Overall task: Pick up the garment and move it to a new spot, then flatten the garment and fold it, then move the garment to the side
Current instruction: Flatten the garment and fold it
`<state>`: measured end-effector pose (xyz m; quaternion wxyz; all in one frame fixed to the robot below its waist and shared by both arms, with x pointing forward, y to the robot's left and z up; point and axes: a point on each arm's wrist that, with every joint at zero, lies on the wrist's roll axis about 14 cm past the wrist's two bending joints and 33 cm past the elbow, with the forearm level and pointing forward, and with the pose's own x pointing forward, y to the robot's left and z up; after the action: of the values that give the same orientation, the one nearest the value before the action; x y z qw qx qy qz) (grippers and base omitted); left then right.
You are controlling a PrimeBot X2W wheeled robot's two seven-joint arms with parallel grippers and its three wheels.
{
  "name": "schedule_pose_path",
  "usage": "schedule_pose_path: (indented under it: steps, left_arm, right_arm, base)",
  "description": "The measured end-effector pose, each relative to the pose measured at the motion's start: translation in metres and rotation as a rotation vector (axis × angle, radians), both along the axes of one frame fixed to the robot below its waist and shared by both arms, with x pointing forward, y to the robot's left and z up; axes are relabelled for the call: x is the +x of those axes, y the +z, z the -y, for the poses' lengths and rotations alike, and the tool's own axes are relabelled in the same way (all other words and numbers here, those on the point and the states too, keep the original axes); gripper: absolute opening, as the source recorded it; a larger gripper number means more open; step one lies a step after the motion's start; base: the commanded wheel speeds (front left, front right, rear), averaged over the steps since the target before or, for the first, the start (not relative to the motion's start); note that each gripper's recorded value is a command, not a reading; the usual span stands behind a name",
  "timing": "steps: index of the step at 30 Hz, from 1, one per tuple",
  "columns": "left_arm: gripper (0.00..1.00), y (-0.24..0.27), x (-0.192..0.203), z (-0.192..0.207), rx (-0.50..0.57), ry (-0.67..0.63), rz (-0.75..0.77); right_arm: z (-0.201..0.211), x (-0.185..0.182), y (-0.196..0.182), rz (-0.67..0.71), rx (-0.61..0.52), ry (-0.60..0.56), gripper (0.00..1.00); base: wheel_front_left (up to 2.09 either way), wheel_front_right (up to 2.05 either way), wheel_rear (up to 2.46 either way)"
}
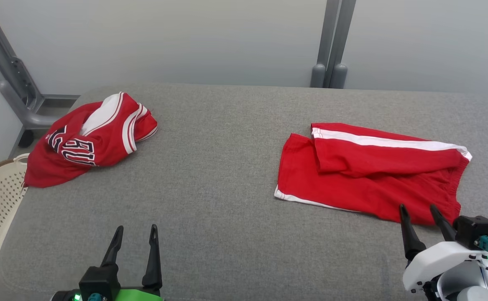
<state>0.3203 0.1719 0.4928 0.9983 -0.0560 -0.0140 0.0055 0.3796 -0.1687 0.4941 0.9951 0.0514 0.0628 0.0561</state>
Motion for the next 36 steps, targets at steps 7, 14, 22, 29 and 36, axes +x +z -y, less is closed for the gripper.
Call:
schedule_pose_path:
  steps: [7,14,22,29,36]
  left_arm:
    - [1.0,0.004,-0.001,0.0,-0.001,-0.015,0.016]
    - [1.0,0.002,-0.008,-0.002,0.016,-0.028,0.016]
    - [1.0,-0.001,-0.016,0.0,0.025,-0.054,0.011]
    - [1.0,-0.005,-0.018,0.001,0.035,-0.066,0.001]
    - [1.0,-0.008,-0.017,0.009,0.046,-0.101,-0.006]
  right_arm:
    - [-0.007,-0.013,0.006,0.061,0.034,0.005,1.0]
    - [-0.015,-0.027,0.011,0.121,0.067,0.018,1.0]
    - [-0.022,-0.035,0.005,0.129,0.08,0.033,1.0]
    - [-0.023,-0.037,0.0,0.115,0.081,0.035,1.0]
    - [-0.02,-0.035,-0.001,0.108,0.075,0.027,1.0]
  base:
    - [0.0,0.0,0.0]
    - [0.0,0.0,0.0]
    - [0.0,0.0,0.0]
    - [0.0,0.0,0.0]
    - [0.0,0.0,0.0]
